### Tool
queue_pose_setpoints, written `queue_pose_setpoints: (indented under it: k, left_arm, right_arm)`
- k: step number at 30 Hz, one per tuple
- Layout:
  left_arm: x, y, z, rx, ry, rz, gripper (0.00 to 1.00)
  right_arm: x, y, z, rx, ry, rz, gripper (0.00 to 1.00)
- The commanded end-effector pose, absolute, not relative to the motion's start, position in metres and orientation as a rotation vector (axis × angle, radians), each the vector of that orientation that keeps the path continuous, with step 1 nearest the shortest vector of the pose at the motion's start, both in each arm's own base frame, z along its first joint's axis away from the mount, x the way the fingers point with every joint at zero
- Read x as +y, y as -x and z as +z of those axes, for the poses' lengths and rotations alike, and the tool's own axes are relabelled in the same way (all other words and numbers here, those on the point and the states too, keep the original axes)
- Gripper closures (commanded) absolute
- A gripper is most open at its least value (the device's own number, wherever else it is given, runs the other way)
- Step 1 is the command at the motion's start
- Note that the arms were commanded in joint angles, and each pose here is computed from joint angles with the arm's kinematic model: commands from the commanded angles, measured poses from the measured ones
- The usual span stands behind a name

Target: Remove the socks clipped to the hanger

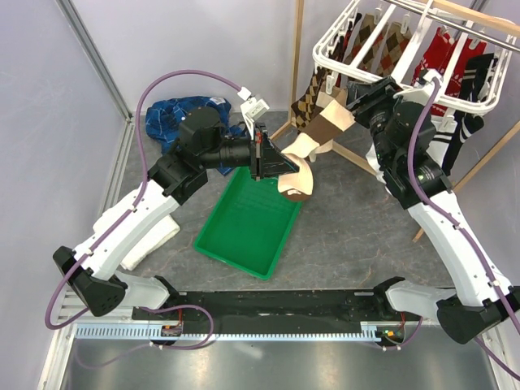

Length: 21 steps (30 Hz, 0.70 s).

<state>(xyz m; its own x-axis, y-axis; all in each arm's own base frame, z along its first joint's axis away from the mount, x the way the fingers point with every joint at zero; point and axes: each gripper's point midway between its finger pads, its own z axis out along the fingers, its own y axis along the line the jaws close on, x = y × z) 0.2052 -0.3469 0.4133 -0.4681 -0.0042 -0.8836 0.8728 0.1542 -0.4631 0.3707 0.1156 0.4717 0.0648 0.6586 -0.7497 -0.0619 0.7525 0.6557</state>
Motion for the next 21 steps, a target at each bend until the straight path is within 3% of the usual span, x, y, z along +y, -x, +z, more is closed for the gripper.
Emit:
queue_pose_setpoints:
  k: [1,4,9,11,15,18,21]
  left_arm:
    - [-0.343,-0.197,0.426,1.602,-0.859,-1.449,0.98]
    - [-0.342,-0.199,0.424,1.606,-0.858,-1.445,0.98]
    - [-0.342,-0.201,0.420,1.616,-0.853,-1.442,0.98]
    - [-0.341,-0.202,0.420,1.618,-0.852,-1.441,0.98]
    - [-0.340,-0.204,0.415,1.629,-0.847,-1.437,0.98]
    - [-0.339,-0.206,0.413,1.632,-0.842,-1.428,0.98]
    - [-0.338,-0.205,0.411,1.635,-0.840,-1.424,0.98]
  right_arm:
    - [0.105,-0.365,0.493,1.309,-0.562,0.623,0.52]
    - [0.106,-0.363,0.495,1.290,-0.553,0.649,0.57]
    - [0.114,-0.362,0.496,1.288,-0.508,0.698,0.41]
    - [0.113,-0.361,0.492,1.293,-0.517,0.701,0.41]
    - [0.109,-0.360,0.497,1.252,-0.540,0.732,0.54]
    - [0.110,-0.360,0.500,1.242,-0.531,0.752,0.82]
    - [0.113,-0.362,0.498,1.248,-0.522,0.774,1.00]
